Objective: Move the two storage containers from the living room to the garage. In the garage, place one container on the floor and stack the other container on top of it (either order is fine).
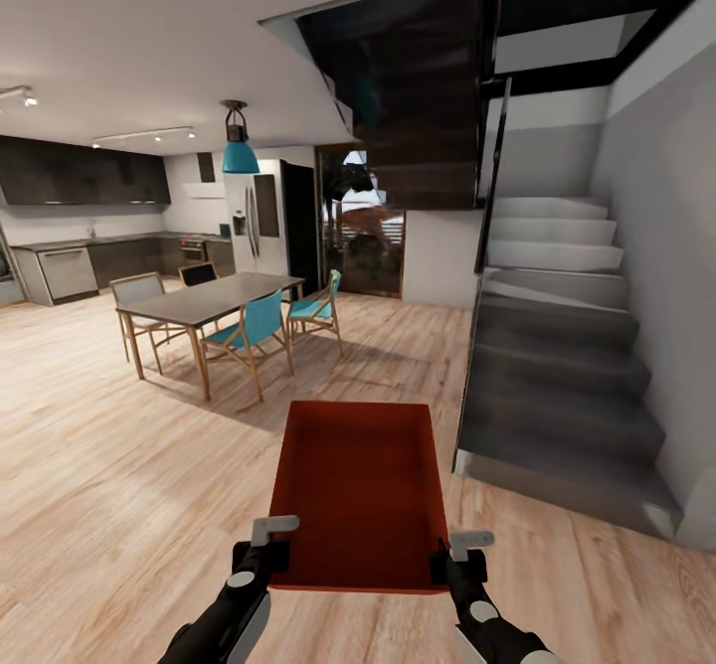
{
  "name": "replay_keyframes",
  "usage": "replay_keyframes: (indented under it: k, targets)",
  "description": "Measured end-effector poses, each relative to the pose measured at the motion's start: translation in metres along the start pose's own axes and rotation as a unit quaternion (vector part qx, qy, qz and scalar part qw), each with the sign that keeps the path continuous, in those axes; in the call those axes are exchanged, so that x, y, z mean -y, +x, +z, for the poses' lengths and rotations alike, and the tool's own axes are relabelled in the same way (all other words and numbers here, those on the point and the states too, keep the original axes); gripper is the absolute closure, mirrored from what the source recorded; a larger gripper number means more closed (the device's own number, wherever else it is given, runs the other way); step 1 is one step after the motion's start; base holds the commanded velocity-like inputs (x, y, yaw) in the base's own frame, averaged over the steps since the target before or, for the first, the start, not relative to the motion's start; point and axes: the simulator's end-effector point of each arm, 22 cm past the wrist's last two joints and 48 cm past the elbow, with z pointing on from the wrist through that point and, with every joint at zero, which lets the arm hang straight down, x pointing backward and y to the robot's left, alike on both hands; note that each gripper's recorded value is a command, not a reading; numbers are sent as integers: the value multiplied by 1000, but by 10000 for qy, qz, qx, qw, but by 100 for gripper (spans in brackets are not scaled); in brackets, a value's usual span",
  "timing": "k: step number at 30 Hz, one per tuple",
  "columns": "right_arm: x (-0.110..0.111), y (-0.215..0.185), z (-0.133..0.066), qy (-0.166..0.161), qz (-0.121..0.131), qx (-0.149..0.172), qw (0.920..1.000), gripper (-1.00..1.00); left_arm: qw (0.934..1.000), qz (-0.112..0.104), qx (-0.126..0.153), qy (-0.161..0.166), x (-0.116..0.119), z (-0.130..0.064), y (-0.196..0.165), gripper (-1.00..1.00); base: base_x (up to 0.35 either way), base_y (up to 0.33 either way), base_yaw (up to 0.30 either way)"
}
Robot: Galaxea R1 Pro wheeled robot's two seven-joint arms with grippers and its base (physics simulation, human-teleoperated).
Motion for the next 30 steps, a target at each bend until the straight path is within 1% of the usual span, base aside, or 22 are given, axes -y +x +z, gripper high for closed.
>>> replay_keyframes:
  k: [25, 30]
  targets:
    - [1, -11, -2, 8, 10, 104, 9999, 100, 9999, -3, 105, 4, 0, -4, -11, 100, 0, 0, -231]
    - [1, -12, -3, 8, 11, 106, 9999, 100, 9999, -6, 110, 4, 0, -4, -11, 100, 117, 107, -79]
